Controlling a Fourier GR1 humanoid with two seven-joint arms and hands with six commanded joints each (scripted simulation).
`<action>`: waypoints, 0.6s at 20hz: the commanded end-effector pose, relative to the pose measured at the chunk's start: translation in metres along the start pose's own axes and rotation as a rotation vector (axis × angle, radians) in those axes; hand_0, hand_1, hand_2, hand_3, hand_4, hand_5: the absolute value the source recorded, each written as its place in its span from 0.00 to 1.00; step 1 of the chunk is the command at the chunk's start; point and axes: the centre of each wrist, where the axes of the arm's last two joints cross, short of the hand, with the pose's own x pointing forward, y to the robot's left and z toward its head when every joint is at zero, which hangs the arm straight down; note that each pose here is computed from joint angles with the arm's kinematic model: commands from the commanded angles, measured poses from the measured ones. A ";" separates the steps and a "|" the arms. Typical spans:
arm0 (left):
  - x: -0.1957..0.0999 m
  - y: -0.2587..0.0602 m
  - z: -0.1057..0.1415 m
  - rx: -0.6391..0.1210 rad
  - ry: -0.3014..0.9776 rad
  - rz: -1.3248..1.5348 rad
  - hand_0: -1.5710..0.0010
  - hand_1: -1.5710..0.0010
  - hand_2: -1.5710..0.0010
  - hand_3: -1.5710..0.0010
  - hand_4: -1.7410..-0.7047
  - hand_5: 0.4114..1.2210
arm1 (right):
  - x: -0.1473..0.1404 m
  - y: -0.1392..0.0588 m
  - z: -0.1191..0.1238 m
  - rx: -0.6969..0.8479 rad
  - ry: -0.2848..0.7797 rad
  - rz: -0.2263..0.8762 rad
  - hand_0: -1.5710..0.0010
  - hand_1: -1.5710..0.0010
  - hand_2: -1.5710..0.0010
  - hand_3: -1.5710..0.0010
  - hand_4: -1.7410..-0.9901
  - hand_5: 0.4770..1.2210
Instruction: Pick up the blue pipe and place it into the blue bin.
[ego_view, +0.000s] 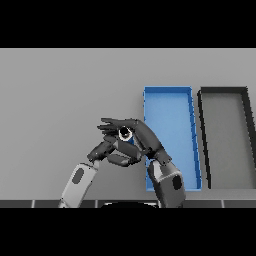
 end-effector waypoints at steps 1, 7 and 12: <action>0.001 -0.001 -0.001 -0.002 -0.006 0.005 0.99 0.99 0.99 0.99 0.80 0.05 | -0.002 -0.004 -0.003 0.005 0.007 -0.016 0.00 0.00 0.00 0.00 0.00 1.00; 0.003 -0.001 0.001 0.006 0.009 0.011 1.00 1.00 1.00 1.00 0.81 0.03 | 0.055 -0.059 -0.024 -0.119 -0.165 0.035 0.00 0.00 0.00 0.00 0.00 1.00; -0.001 0.005 0.004 0.005 0.027 0.000 1.00 1.00 1.00 1.00 0.82 0.01 | 0.084 -0.125 -0.014 -0.366 -0.134 0.105 0.00 0.00 0.00 0.00 0.00 1.00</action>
